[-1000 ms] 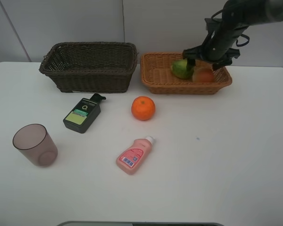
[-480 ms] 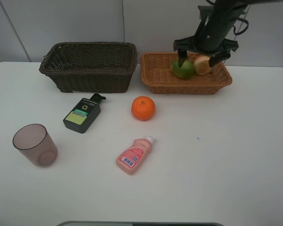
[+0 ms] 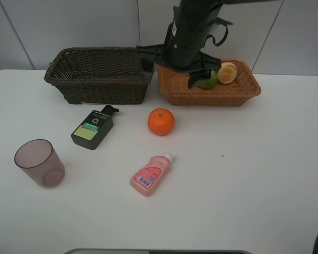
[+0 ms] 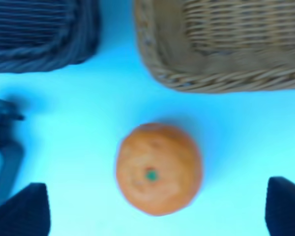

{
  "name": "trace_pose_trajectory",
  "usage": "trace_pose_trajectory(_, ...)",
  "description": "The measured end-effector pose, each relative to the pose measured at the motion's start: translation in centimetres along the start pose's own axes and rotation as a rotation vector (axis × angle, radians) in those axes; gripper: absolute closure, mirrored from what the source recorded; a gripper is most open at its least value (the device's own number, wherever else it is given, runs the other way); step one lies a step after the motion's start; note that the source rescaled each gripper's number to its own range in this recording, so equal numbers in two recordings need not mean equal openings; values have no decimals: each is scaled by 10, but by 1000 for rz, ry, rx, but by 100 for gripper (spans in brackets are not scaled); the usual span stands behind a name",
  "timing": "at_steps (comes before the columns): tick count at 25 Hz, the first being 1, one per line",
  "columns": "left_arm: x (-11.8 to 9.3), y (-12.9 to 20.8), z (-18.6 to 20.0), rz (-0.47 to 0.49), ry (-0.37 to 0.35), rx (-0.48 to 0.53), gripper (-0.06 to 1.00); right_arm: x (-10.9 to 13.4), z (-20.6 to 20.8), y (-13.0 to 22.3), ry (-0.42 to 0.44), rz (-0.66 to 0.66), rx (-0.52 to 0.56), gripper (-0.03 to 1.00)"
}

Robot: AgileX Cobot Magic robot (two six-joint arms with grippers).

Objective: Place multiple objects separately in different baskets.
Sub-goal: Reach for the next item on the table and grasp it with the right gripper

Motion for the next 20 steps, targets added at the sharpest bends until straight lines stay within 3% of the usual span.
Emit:
trace_pose_trajectory(6,0,0,0,0,0,0,-6,10,0,0,31,-48,-61,4)
trace_pose_trajectory(20,0,0,0,0,0,0,-6,17,-72,27,73,-13,23,4)
Point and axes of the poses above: a point on each arm's last joint axis where the gripper is mounted, z pointing back along that axis away from the gripper, x along the wrist's bending axis when the last joint is at zero, y = z × x, the point moved 9 cm from there along -z, pointing out along that axis toward the gripper, and after that the axes turned 4 degrees about z, right-handed, at the moved point
